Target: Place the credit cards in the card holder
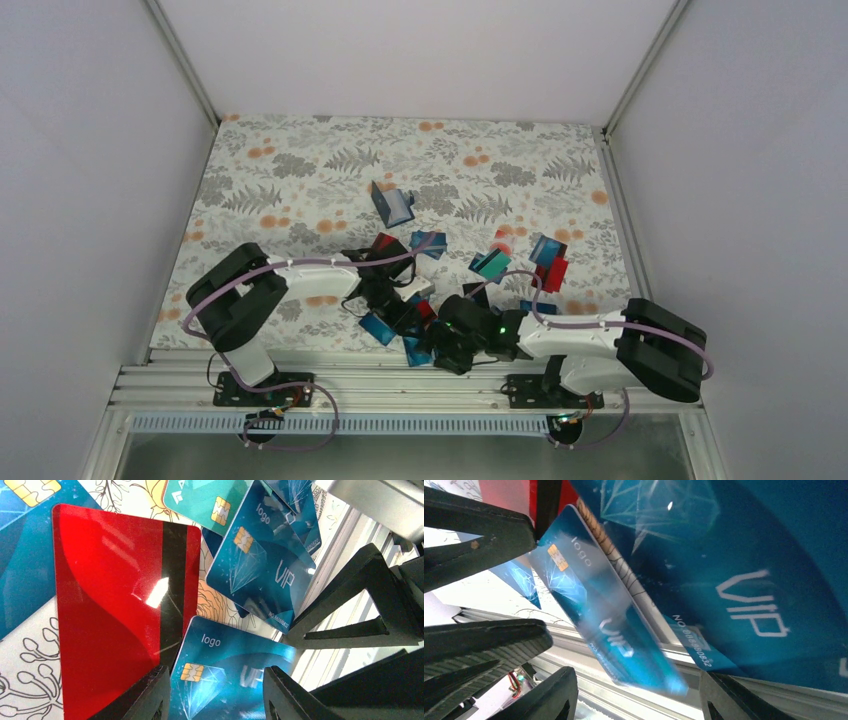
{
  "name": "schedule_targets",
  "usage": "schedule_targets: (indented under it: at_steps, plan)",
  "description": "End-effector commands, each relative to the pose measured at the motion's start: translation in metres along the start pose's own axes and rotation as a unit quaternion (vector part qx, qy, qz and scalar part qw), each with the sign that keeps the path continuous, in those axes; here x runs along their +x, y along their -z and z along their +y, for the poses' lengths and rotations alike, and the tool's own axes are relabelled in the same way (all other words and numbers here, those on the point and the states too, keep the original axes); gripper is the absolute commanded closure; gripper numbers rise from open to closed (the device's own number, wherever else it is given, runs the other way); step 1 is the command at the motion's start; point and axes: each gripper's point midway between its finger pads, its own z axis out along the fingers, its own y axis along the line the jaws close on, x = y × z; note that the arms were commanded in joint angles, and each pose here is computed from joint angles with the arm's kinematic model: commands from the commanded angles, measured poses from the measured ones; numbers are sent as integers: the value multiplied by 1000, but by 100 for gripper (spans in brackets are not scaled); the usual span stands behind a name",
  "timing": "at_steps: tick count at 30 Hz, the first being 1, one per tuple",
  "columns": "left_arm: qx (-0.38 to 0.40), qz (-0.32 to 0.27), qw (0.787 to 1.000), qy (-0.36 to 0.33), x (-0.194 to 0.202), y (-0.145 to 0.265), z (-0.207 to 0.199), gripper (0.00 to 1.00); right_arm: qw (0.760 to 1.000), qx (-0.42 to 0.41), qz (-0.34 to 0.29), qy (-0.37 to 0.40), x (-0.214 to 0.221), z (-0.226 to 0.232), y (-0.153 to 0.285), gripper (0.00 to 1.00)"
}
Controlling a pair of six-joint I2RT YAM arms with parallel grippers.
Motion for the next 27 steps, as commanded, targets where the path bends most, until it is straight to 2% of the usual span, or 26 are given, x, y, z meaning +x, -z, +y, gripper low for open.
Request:
schedule_targets:
  at_steps: [1, 7, 12, 21, 27]
  plan:
    - [-67, 90, 993, 42, 54, -22, 36, 53, 1000, 16, -21, 12, -3, -6, 0, 39]
    - [-68, 93, 992, 43, 55, -24, 38, 53, 999, 14, -23, 29, -1, -2, 6, 39]
    - [-70, 96, 992, 46, 57, -25, 39, 53, 999, -18, -10, 46, 1, 6, -7, 44]
    - [-71, 100, 991, 47, 58, -26, 40, 53, 999, -5, -4, 52, -1, 2, -20, 46]
    - [-72, 104, 991, 50, 60, -27, 41, 53, 999, -25, -10, 47, -4, -2, -18, 57]
